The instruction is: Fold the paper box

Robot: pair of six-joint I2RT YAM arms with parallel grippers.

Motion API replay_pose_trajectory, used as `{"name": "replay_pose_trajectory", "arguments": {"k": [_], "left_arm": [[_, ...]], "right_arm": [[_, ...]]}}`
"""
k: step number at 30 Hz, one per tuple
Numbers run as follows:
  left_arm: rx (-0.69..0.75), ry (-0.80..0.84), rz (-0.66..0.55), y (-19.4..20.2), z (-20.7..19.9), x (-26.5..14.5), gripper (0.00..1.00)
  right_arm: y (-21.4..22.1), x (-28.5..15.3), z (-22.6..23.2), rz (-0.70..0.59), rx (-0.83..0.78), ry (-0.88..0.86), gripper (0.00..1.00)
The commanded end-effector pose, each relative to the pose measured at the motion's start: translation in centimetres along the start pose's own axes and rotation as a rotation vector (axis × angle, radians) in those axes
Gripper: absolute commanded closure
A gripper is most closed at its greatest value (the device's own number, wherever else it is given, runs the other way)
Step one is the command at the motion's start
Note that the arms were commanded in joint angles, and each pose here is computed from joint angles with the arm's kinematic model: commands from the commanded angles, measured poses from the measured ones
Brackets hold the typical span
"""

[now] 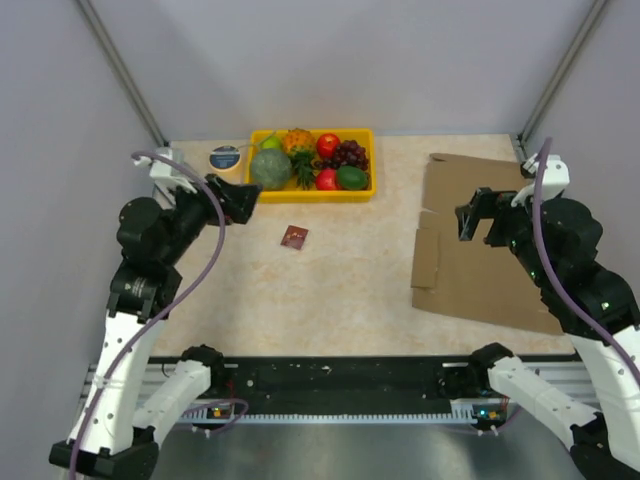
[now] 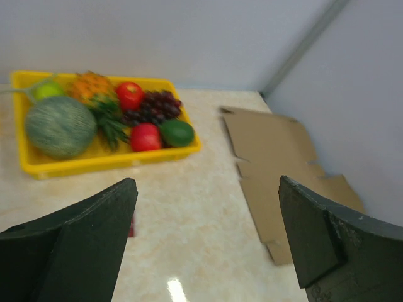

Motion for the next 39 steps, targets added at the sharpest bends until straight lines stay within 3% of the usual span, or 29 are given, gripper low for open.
{"name": "replay_pose_trajectory", "arguments": {"k": [1, 4, 5, 6, 11, 12, 14, 19, 25, 28, 30, 34, 35, 36, 37, 39], "left_arm": [[-0.057, 0.109, 0.103, 4.1, -3.0, 3.0, 0.02], [-0.140, 0.233, 0.277, 9.6, -5.9, 6.1, 0.02], [-0.226, 0.325, 0.351, 11.3, -7.5, 6.5, 0.03], [-0.272, 0.339, 0.458, 14.9, -7.7, 7.6, 0.04], [-0.437, 0.474, 0.551, 21.9, -14.3, 9.8, 0.04], [-0.462, 0.458, 0.629, 25.0, -15.1, 10.6, 0.05], [-0.551, 0.499, 0.697, 27.3, -18.4, 10.8, 0.07], [-0.792, 0.434, 0.741, 33.7, -22.4, 11.4, 0.08], [-0.917, 0.277, 0.769, 38.7, -23.7, 11.4, 0.16], [-0.910, 0.256, 0.781, 39.9, -24.3, 11.6, 0.27], [-0.900, 0.237, 0.768, 39.9, -24.2, 11.8, 0.43], [-0.787, 0.209, 0.703, 38.8, -22.4, 12.2, 0.59], [-0.777, 0.212, 0.687, 38.0, -21.9, 12.4, 0.65], [-0.767, 0.222, 0.675, 37.6, -21.7, 12.6, 0.87], [-0.735, 0.244, 0.665, 37.2, -21.5, 12.7, 0.97], [-0.695, 0.267, 0.634, 35.1, -21.1, 13.0, 1.00]], "right_arm": [[1.6, 1.7, 0.2, 0.076, 0.003, 0.029, 0.01], [2.5, 2.1, 0.6, 0.130, 0.002, -0.029, 0.01], [2.8, 2.1, 0.8, 0.143, 0.014, -0.045, 0.01], [2.8, 1.7, 0.9, 0.146, 0.014, -0.070, 0.01], [3.0, -0.3, 0.9, 0.115, 0.083, -0.135, 0.01], [2.9, -0.6, 0.9, 0.108, 0.091, -0.138, 0.01], [2.8, -1.3, 0.6, 0.089, 0.105, -0.122, 0.01], [2.7, -2.4, 0.0, 0.087, 0.101, -0.090, 0.01], [2.4, -3.8, -0.4, 0.037, 0.117, -0.100, 0.01], [2.6, -3.8, -0.6, 0.037, 0.114, -0.095, 0.01], [2.9, -3.5, -0.6, 0.049, 0.111, -0.094, 0.01], [4.0, -2.6, -0.3, 0.107, 0.094, -0.115, 0.01], [4.2, -2.5, -0.3, 0.113, 0.092, -0.119, 0.01], [4.2, -2.3, -0.3, 0.115, 0.092, -0.120, 0.01], [4.5, -2.0, -0.2, 0.123, 0.091, -0.123, 0.01], [4.6, -1.6, 0.0, 0.125, 0.080, -0.136, 0.01]]}}
Point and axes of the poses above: each gripper's point midway between its finger pads, its own x axis out along the fingers, its own z axis along the line the jaws close on, y = z × x, the point moved 9 cm from there along -x, back along the fingers, and after that the axes turned 9 degrees about x, right-handed, at the moved point
